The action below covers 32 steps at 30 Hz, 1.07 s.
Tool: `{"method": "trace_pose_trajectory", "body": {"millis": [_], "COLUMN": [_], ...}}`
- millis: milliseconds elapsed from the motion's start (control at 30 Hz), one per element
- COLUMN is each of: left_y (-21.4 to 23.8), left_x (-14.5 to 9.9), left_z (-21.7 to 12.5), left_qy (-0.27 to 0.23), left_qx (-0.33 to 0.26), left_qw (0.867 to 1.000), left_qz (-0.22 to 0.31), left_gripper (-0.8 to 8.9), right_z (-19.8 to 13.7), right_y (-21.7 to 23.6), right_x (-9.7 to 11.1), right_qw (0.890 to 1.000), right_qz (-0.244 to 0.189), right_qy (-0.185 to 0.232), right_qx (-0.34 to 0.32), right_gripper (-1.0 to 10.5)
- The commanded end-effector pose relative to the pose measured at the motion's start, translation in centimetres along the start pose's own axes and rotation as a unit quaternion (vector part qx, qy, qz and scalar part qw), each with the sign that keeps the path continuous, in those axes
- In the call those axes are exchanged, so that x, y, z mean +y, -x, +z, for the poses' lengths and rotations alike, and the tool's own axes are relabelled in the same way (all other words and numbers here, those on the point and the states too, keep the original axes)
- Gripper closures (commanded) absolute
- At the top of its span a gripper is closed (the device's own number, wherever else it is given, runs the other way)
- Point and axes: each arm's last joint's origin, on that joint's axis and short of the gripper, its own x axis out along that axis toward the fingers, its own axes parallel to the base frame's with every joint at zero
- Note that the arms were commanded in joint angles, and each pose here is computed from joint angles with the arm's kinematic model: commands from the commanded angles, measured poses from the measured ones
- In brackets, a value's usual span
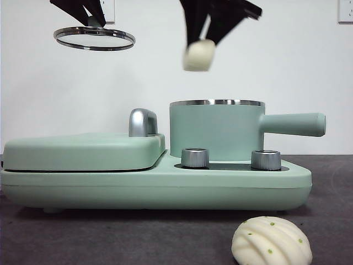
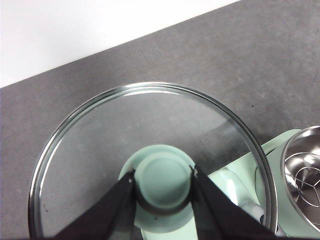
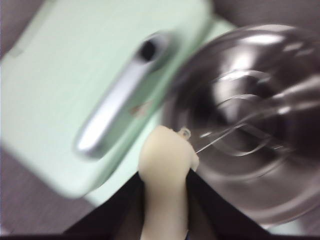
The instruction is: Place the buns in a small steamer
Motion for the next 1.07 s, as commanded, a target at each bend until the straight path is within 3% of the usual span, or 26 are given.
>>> {"method": "trace_pose_trajectory", "body": {"millis": [33, 267, 600, 933, 1067], "left_y": [0.9, 0.9, 0.9, 0.9, 0.9], "left_x": [-0.2, -0.2, -0.2, -0.2, -0.2], "left_z": [0.8, 0.8, 0.8, 0.8, 0.8], "left_qy": [-0.006, -0.005, -0.005, -0.005, -0.005], "left_qx": [-0.027, -0.027, -0.026, -0.027, -0.027], "left_qw": [1.0, 1.0, 1.0, 1.0, 1.0], "left_qz": [0.002, 0.001, 0.001, 0.001, 0.001], "left_gripper": [7.96, 7.96, 7.96, 7.96, 7.96], "right_z": [1.1, 2.3, 2.8, 2.8, 2.9], "right_y": [-2.0, -6.2, -9.3, -9.7, -9.6], "right_x": [-1.1, -4.1, -5.0, -5.0, -5.0], "right_qw": [1.0, 0.999, 0.999, 0.999, 0.999], "right_qz": [-0.007, -0.008, -0.003, -0.004, -0.003], "right_qy": [0.002, -0.023, -0.019, -0.019, -0.018], "right_qx": [0.01, 0.031, 0.04, 0.042, 0.036], "right_gripper": [8.5, 8.5, 8.5, 6.4, 4.8]}}
